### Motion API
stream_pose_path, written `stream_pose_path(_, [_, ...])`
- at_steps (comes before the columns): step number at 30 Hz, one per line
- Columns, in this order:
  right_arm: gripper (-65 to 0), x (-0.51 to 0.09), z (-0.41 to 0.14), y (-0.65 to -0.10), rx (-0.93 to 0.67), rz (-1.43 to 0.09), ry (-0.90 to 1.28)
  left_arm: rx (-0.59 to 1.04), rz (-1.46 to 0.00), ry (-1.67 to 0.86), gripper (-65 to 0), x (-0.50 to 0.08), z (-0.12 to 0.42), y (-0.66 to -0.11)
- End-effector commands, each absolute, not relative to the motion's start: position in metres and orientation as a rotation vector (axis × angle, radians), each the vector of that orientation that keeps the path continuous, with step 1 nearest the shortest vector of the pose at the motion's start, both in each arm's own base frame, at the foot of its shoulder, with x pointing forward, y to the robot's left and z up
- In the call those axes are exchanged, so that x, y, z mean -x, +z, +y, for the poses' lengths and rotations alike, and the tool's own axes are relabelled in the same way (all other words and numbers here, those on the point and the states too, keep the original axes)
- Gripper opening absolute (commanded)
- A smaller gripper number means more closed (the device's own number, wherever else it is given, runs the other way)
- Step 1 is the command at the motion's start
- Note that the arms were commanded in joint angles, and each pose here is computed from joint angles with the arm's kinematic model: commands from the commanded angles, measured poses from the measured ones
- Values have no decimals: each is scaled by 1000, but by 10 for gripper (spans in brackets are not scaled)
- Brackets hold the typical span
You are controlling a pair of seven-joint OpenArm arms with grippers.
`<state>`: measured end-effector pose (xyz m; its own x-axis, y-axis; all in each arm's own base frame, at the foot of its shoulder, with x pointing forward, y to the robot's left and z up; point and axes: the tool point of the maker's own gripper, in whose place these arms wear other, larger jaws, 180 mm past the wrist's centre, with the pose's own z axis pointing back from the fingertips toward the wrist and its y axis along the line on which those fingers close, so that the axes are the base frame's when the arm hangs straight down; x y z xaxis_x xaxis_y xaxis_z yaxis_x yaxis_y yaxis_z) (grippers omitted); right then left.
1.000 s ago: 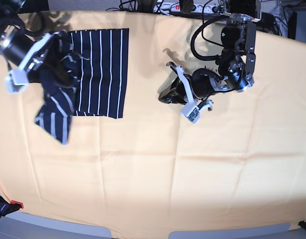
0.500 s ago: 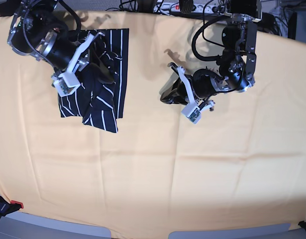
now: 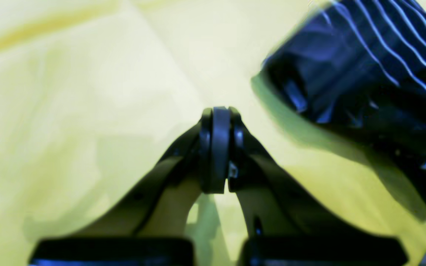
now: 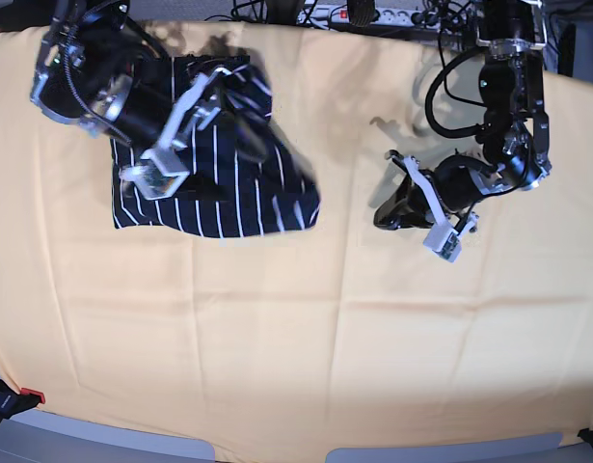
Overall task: Fold the T-shirt properly
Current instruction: 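Fold the collar end over the stack with the right gripper, then grasp the folded shirt with both grippers and rotate it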
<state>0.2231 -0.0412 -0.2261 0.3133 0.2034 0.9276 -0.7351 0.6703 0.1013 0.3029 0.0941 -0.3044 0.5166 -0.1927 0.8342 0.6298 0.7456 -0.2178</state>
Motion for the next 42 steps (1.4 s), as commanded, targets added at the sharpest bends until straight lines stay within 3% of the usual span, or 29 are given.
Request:
stream_pose_path(1, [-230, -226, -47, -208, -569, -1160, 661, 564, -954, -552, -650, -307, 91, -289])
stream_pose_path(9, [-247, -226, -118, -216, -392, -1154, 477, 706, -965, -642, -650, -290, 70, -276])
stream_pose_path(11, [-373, -219, -119, -223, -397, -1122, 468, 792, -976, -663, -650, -283, 61, -266])
stream_pose_path(13, [-597, -215, -119, -226, -400, -1108, 463, 882, -984, -647, -650, -277, 55, -255])
stream_pose_path(14, [-650, -215, -119, -227, -396, -1106, 463, 927, -985, -642, -650, -275, 52, -249])
stream_pose_path(19, [-650, -226, -128, -216, -345, -1177, 479, 1116, -918, -660, -650, -251, 34, -236])
stream_pose_path(25, [-650, -248, -140, -224, -305, -1140, 566, 1178, -789, -769, -650, -222, 2, -249])
stream_pose_path(37, [-650, -317, -172, -306, -276, -882, 629, 1114, -543, -1142, -650, -140, -61, -290])
stream_pose_path(42, [-650, -333, -180, -330, -246, -780, 673, 1030, -520, -1230, -650, -127, -70, -311])
